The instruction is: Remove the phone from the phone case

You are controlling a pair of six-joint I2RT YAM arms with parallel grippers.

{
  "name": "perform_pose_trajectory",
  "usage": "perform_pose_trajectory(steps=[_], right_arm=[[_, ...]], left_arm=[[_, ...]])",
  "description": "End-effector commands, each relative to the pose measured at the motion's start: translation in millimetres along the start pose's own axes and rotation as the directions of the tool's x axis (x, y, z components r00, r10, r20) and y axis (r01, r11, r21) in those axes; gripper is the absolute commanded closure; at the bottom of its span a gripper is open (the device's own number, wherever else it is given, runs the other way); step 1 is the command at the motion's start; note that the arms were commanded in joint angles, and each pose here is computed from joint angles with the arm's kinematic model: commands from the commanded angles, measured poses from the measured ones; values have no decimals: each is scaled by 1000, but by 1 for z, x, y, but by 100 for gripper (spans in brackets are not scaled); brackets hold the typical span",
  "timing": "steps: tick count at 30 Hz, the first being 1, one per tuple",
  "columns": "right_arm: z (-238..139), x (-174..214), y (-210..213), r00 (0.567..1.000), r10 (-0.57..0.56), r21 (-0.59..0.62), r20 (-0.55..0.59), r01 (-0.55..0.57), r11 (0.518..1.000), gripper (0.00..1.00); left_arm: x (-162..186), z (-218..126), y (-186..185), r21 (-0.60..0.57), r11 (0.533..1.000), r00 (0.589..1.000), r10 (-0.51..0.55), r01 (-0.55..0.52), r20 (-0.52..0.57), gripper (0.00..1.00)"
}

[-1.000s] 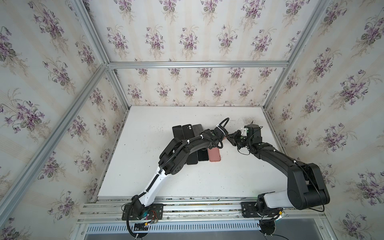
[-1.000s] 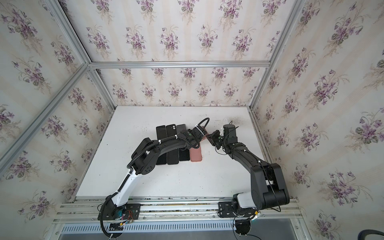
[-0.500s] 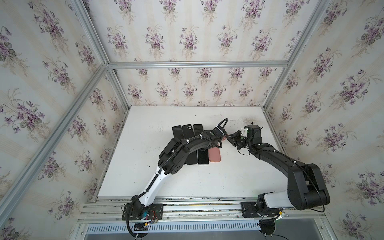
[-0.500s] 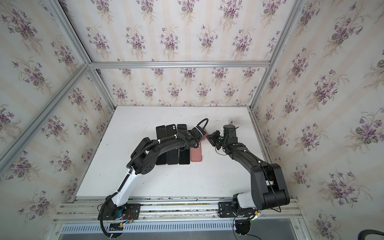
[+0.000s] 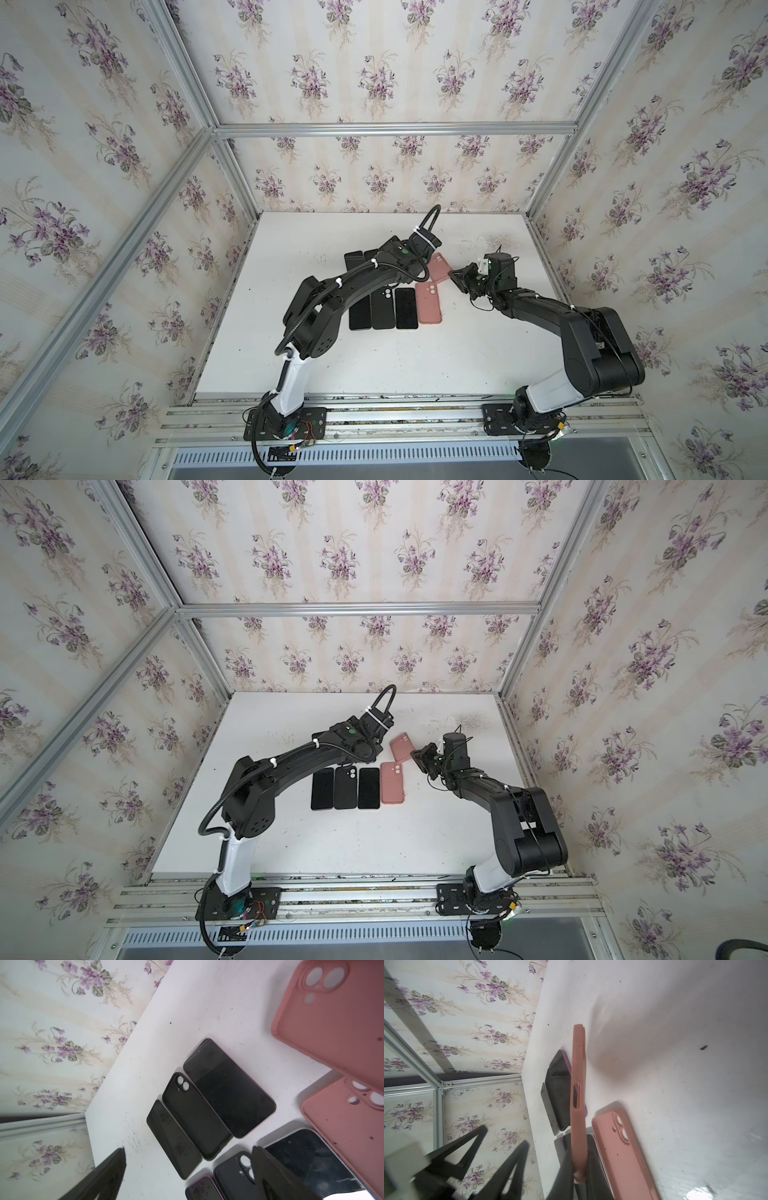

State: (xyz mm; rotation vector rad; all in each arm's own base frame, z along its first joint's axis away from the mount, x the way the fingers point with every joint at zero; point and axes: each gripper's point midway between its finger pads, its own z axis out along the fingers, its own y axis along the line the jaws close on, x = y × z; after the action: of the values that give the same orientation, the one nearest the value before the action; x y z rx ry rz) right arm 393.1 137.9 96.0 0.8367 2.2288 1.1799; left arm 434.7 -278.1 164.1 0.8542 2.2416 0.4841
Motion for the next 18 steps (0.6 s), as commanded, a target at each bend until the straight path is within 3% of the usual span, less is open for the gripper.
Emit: perform_pose_trajectory(steps=[1,4,7,11,15,18], right_arm=[[9,-11,21,998,-28,-98,62,34,995,100],[21,-11,24,996,-28,-121,87,38,992,100],[32,-10,23,994,-26,-129,109,40,991,100],[44,-9,15,991,-3,-127,137,21,992,100],[54,-8,14,987,4,-135,160,17,991,100],[58,-7,13,984,0,-124,176,22,992,100]], left_arm=[[17,-10,7,143,962,972,-230,235,-48,2],[48,-8,26,203,876,898,-413,437,-151,2],[76,0,34,214,808,831,-501,549,-241,3],[92,11,31,193,810,819,-490,554,-297,8],[102,27,26,167,787,775,-505,594,-380,24],[101,40,21,148,787,762,-505,599,-406,29]])
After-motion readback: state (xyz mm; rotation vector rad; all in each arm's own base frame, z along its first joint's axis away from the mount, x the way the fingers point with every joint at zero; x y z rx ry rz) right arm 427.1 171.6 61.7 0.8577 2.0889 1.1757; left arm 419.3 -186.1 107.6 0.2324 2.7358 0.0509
